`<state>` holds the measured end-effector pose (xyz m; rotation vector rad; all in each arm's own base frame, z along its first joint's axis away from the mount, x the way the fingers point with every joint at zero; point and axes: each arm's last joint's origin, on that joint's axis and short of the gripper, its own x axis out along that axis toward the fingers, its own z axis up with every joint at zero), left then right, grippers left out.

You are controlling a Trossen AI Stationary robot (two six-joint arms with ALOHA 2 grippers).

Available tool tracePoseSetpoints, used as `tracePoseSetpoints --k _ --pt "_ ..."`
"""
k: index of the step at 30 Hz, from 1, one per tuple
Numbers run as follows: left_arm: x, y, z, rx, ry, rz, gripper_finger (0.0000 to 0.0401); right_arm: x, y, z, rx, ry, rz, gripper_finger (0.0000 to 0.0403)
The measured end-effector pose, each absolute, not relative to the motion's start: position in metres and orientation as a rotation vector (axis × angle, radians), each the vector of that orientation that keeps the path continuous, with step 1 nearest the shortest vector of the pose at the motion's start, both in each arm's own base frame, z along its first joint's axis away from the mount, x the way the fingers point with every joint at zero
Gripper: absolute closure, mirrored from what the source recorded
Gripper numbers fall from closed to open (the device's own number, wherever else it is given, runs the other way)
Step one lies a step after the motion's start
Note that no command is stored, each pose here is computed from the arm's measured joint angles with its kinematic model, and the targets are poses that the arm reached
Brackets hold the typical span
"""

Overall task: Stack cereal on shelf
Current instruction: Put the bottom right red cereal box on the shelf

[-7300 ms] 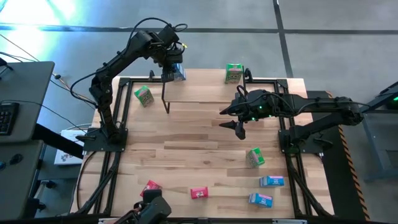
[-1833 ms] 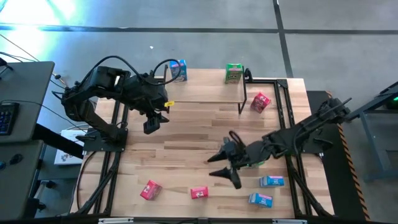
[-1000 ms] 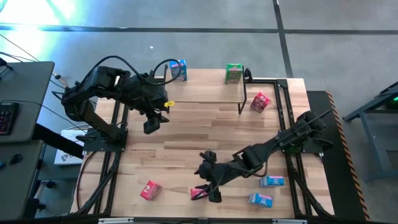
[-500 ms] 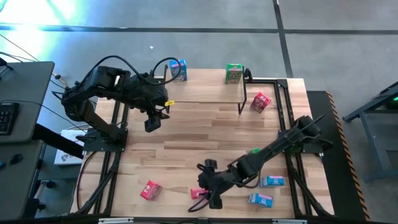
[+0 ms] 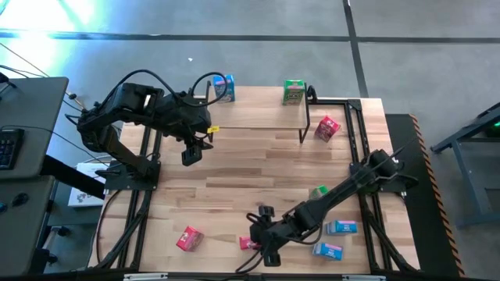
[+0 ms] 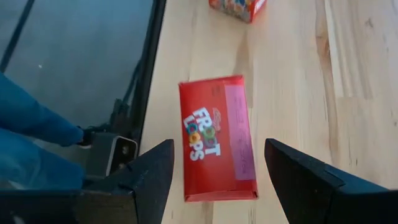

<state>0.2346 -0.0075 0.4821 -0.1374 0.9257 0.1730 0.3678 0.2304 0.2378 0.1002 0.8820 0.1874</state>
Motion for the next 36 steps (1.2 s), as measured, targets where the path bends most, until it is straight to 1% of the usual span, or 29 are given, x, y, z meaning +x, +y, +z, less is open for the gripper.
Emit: tracePoseSetpoints --k 6,11,19,23,29,33,36 --pt "0.235 -0.008 0.482 -0.137 0.926 0.173 0.0185 0.372 0.233 0.22 0.103 0.93 0.168 0.0159" --pt "0.235 -0.008 0.482 -0.137 0.926 0.173 0.0185 0.372 0.233 0.215 0.113 0.955 0.157 0.0165" --pt "0.235 -0.008 0.482 -0.137 0.926 0.173 0.0185 0.372 0.233 0.215 0.121 0.954 0.159 0.0233" --pt "0.235 -0.008 0.482 -0.137 0.926 0.173 0.0185 0.372 0.234 0.215 0.127 0.953 0.163 0.0252" --pt "0.235 -0.007 0.482 -0.121 0.927 0.168 0.0185 0.374 0.233 0.218 0.159 0.938 0.158 0.0254" --pt "0.235 -0.001 0.482 -0.136 0.926 0.191 0.0185 0.38 0.231 0.229 0.196 0.918 0.148 0.0255" --pt "0.235 0.007 0.482 -0.131 0.926 0.213 0.0185 0.384 0.226 0.241 0.184 0.922 0.136 0.0256"
